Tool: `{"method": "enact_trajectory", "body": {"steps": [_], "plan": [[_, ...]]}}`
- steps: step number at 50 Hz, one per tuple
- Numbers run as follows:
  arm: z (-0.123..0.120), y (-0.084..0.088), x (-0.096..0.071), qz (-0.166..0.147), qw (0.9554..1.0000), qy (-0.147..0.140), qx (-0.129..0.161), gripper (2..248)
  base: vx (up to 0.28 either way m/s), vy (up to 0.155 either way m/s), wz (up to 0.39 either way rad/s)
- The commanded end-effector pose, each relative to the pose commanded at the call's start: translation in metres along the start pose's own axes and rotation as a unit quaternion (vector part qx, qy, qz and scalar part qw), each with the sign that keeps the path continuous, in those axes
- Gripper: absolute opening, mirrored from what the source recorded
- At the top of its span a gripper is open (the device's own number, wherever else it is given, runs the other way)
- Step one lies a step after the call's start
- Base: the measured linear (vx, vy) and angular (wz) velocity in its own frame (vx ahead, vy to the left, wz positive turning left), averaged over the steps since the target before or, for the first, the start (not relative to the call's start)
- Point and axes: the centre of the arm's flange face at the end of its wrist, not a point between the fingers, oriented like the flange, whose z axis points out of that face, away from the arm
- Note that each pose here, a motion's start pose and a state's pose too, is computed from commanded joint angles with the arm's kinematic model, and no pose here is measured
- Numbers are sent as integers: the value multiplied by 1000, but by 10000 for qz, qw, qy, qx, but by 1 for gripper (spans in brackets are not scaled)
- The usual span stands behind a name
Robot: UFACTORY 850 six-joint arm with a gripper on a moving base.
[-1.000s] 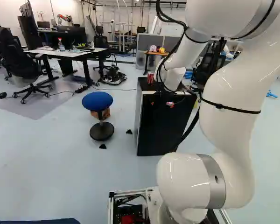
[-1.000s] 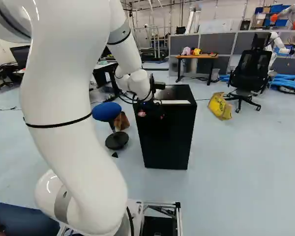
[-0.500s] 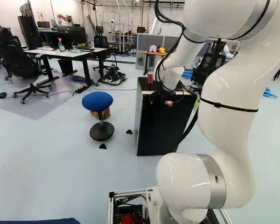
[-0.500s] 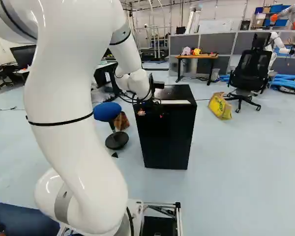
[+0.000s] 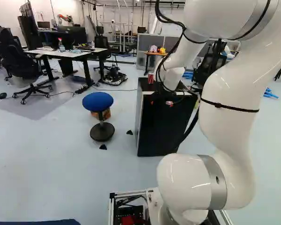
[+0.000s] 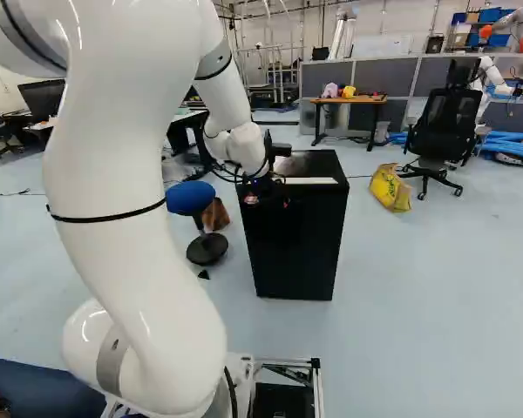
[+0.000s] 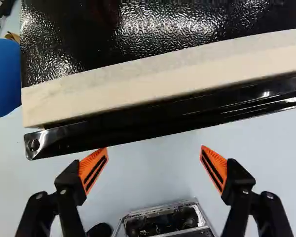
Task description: Grab a drink from the fridge
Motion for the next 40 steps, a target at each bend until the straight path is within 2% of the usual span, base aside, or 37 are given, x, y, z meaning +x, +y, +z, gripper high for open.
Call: {"method": "enact_trajectory", "body": {"steps": [20, 40], "plan": [[-1, 0, 0, 3, 10000, 93, -2, 247, 0, 0, 0], [-17, 5, -29, 31, 10000, 19, -22, 247, 0, 0, 0]]}}
